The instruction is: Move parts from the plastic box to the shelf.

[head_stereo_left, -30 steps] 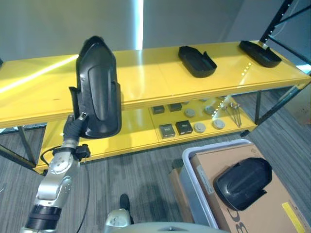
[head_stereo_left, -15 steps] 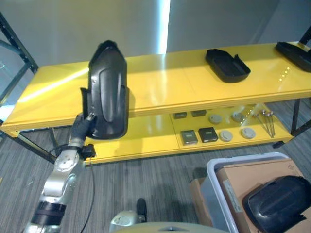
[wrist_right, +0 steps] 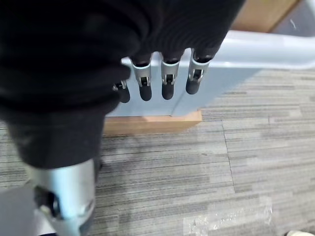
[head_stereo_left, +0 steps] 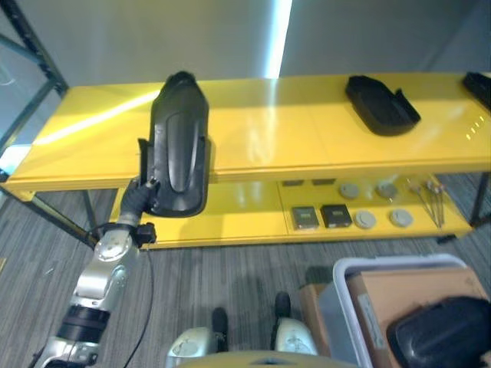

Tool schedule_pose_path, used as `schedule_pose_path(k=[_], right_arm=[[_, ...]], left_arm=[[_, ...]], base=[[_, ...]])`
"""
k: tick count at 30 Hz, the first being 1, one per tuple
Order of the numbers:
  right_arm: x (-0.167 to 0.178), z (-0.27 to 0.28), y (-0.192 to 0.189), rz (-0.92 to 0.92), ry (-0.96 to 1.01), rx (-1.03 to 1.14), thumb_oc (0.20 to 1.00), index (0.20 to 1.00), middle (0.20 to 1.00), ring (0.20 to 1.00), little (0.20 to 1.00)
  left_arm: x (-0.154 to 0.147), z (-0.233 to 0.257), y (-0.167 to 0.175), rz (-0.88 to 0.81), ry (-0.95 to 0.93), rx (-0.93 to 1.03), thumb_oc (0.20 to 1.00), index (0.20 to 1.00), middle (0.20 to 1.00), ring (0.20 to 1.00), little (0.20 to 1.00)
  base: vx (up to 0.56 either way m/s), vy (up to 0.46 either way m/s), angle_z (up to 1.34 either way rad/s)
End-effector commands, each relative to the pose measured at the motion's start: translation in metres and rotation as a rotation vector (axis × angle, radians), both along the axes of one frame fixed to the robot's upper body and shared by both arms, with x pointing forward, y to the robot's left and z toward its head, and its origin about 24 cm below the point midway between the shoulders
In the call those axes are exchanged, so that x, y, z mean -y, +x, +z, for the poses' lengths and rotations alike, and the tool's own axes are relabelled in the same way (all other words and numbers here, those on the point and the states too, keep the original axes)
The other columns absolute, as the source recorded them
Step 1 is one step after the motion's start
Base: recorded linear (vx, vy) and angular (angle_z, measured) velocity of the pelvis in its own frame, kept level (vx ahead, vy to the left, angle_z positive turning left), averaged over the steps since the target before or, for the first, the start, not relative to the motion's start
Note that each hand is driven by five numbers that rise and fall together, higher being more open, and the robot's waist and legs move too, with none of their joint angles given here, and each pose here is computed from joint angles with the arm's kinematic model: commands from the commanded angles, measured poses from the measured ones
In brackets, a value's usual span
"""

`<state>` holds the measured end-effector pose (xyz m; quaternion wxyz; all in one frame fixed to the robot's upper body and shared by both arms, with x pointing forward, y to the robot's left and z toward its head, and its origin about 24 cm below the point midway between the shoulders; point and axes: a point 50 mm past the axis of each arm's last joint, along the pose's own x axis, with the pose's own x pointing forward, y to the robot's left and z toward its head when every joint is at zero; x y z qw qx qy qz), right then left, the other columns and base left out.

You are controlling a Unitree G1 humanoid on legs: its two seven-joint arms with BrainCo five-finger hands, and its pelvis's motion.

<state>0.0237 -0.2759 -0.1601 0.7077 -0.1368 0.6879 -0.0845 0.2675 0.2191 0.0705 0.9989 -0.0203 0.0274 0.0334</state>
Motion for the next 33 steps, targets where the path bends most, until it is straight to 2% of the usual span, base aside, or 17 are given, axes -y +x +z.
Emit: schedule_pose_path(k=[1,9,14,19,25,33], right_arm=[[0.014,0.004,-0.004,0.019,-0.064,-0.012,1.000,1.000,1.000,1.000,1.000],[0.019,0.007,0.002,0.096,-0.084,-0.018,1.000,1.000,1.000,1.000,1.000],[0.018,0.008,0.006,0.036,-0.089,0.000,1.000,1.000,1.000,1.000,1.000],[0.009,0.005,0.010,0.109,-0.060,0.024,1.000,1.000,1.000,1.000,1.000],[0.005,0.004,0.006,0.210,-0.055,-0.003,1.000,1.000,1.000,1.000,1.000],[0.002,0.004,0.002,0.315,-0.045,-0.046,1.000,1.000,1.000,1.000,1.000]], left_arm=[[0.018,0.052,0.010,-0.061,-0.040,0.243,0.200,0.200,0.200,0.200,0.200],[0.018,0.047,0.011,0.021,-0.059,0.202,0.200,0.200,0.200,0.200,0.200],[0.018,0.047,0.028,0.056,-0.017,0.198,0.200,0.200,0.200,0.200,0.200],[0.003,0.062,0.052,0.189,0.094,0.219,0.200,0.200,0.200,0.200,0.200],[-0.031,0.057,0.065,0.335,0.221,0.115,0.200,0.200,0.200,0.200,0.200],[-0.055,0.055,0.084,0.385,0.407,-0.002,0.200,0.200,0.200,0.200,0.200]], base=[[0.24,-0.318,0.36],[0.15,-0.260,0.09],[0.05,0.057,0.04],[-0.02,0.183,0.13],[0.04,0.054,-0.15],[0.10,0.032,-0.06]])
